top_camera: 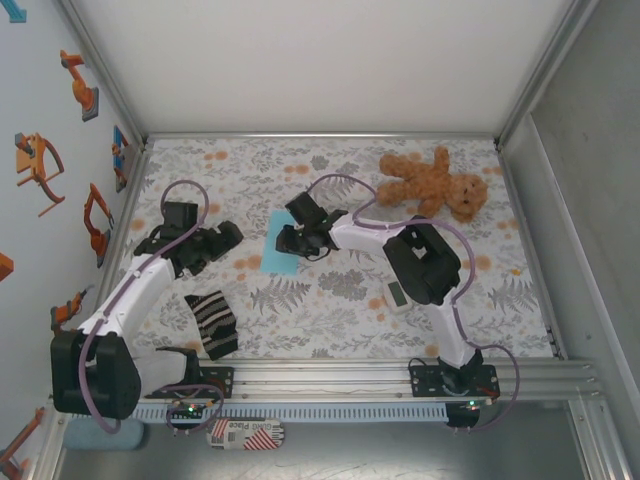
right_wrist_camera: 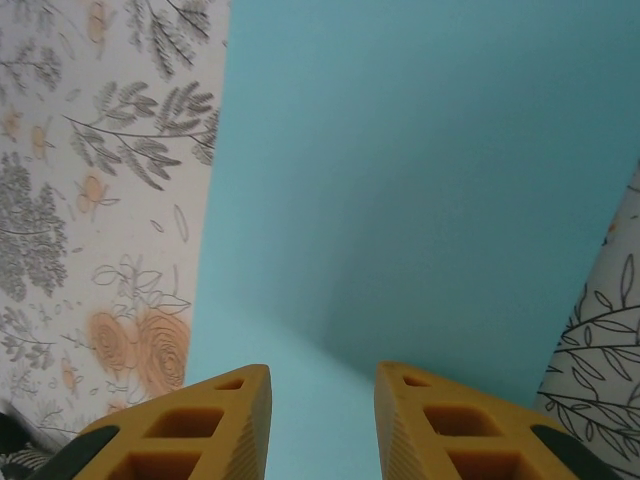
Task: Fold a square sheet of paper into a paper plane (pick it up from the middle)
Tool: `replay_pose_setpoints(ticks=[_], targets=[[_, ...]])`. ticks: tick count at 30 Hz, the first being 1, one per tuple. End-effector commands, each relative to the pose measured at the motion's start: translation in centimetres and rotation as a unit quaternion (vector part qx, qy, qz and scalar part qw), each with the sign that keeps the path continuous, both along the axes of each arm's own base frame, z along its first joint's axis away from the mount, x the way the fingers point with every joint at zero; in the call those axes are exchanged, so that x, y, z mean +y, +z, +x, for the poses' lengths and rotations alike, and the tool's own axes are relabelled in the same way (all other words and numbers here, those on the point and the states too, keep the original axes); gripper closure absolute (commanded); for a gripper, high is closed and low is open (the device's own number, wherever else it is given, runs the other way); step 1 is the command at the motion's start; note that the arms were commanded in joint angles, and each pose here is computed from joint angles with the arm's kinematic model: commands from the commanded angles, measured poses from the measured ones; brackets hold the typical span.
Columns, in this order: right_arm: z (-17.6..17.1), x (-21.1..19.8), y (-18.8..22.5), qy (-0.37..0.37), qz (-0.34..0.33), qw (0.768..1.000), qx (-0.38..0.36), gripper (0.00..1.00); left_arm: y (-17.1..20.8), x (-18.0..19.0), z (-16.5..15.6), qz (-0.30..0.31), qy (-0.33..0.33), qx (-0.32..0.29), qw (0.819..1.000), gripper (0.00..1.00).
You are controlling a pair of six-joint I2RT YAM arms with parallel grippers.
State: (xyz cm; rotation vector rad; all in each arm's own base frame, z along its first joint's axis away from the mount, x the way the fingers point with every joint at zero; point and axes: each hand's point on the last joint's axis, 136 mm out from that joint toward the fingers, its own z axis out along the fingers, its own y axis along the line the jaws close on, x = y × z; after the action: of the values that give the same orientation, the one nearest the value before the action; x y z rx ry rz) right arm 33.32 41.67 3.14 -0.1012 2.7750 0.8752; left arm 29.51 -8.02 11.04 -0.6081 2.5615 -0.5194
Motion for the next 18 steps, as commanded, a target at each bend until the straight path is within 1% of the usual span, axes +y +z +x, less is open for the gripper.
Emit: replay_pose_setpoints(ticks=[1, 5, 8, 11, 12, 14, 17, 18], targets=[[-0.3, -0.1, -0.4, 0.010, -0.003, 1.000, 0.008, 0.68, -0.5, -0.8, 0.1, -0.026, -0.005, 0.014, 1.000, 0.04], [-2.0, -3.0, -2.3, 0.044, -0.048, 0.998, 0.016, 0.68, -0.6, -2.1, 0.5, -0.057, -0.025, 0.014, 0.998, 0.04], [-3.8, -6.7, -4.0, 0.102, -0.113, 0.988, 0.011, 0.70, -0.4, -3.4, 0.8, -0.086, -0.049, 0.006, 0.995, 0.03], [-5.0, -9.0, -4.5, 0.155, -0.129, 0.979, 0.006, 0.70, -0.4, -4.5, 0.8, -0.108, -0.067, 0.007, 0.992, 0.03], [-5.2, -9.3, -4.2, 0.168, -0.125, 0.978, 0.003, 0.71, -0.5, -4.9, 0.8, -0.114, -0.073, 0.010, 0.991, 0.03], [-4.8, -9.0, -2.6, 0.169, -0.106, 0.980, -0.012, 0.71, -0.6, -5.8, 0.8, -0.125, -0.081, 0.016, 0.989, 0.03], [-3.4, -7.1, 1.8, 0.122, -0.039, 0.991, -0.045, 0.71, -0.9, -7.5, 0.4, -0.148, -0.094, 0.023, 0.984, 0.03], [-2.6, -6.6, 3.4, 0.088, -0.010, 0.994, -0.060, 0.71, -1.1, -8.0, 0.2, -0.155, -0.096, 0.026, 0.983, 0.03]])
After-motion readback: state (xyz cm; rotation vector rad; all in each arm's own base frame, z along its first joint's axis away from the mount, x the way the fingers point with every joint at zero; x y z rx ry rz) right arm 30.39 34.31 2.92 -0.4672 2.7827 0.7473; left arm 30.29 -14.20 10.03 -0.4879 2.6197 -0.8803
